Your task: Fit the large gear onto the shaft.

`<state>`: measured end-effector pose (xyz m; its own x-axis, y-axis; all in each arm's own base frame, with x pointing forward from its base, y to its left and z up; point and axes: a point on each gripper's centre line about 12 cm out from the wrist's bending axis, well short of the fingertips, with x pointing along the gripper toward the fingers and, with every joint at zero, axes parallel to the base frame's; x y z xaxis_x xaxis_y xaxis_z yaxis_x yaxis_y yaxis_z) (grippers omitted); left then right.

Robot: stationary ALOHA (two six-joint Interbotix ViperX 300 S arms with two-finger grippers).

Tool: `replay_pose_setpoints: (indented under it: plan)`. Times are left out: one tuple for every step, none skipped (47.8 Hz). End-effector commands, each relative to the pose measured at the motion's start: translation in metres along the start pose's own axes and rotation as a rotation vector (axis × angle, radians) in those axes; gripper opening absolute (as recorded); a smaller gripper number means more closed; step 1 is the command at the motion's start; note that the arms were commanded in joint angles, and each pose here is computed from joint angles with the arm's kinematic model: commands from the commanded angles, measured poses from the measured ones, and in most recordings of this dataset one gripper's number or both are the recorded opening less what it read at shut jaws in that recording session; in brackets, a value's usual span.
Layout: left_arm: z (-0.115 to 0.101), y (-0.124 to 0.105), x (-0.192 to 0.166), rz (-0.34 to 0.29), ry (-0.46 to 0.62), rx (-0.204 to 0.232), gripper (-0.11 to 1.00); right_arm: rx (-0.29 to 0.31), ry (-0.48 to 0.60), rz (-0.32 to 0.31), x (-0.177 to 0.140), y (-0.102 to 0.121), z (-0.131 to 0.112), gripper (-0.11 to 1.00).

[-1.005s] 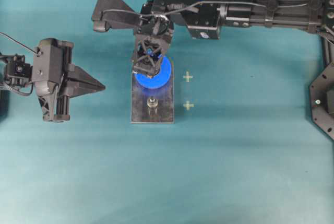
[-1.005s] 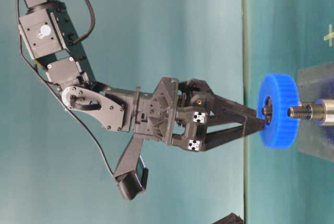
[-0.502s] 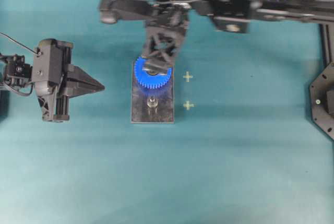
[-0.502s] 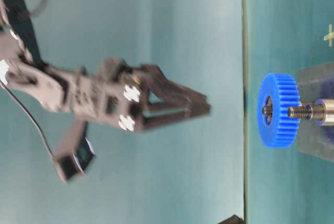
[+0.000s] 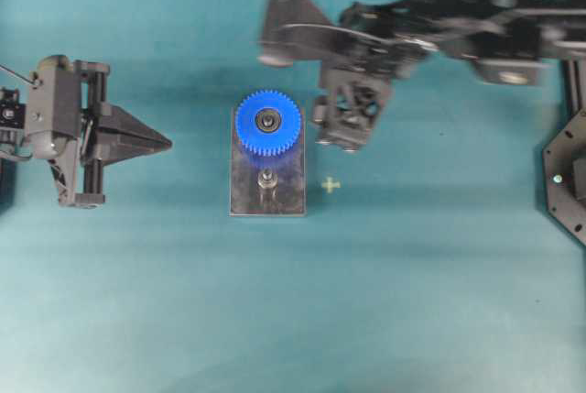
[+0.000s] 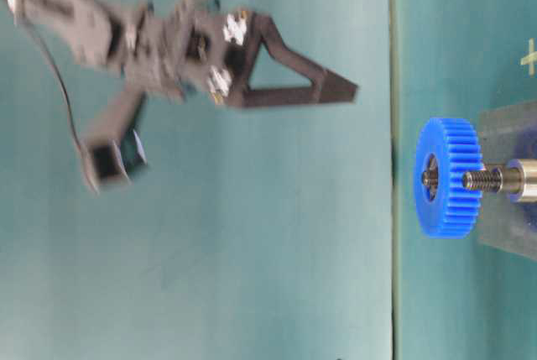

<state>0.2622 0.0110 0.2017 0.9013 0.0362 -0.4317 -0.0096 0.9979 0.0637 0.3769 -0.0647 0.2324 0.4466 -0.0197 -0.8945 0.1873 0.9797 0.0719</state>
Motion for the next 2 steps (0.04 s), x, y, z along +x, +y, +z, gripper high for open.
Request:
replay_pose_setpoints:
  plan:
    - [0.0063,0.0008,-0.0002,0.003,-0.024,0.004,0.00,-0.014,-0.086,0.002,-0.0198,0.0027,-0.0021,0.71]
    - [0.0061,0.0008,-0.0002,0.002,-0.023,0.004,0.00,-0.014,-0.092,0.002,-0.0209,0.0026,-0.0041,0.71]
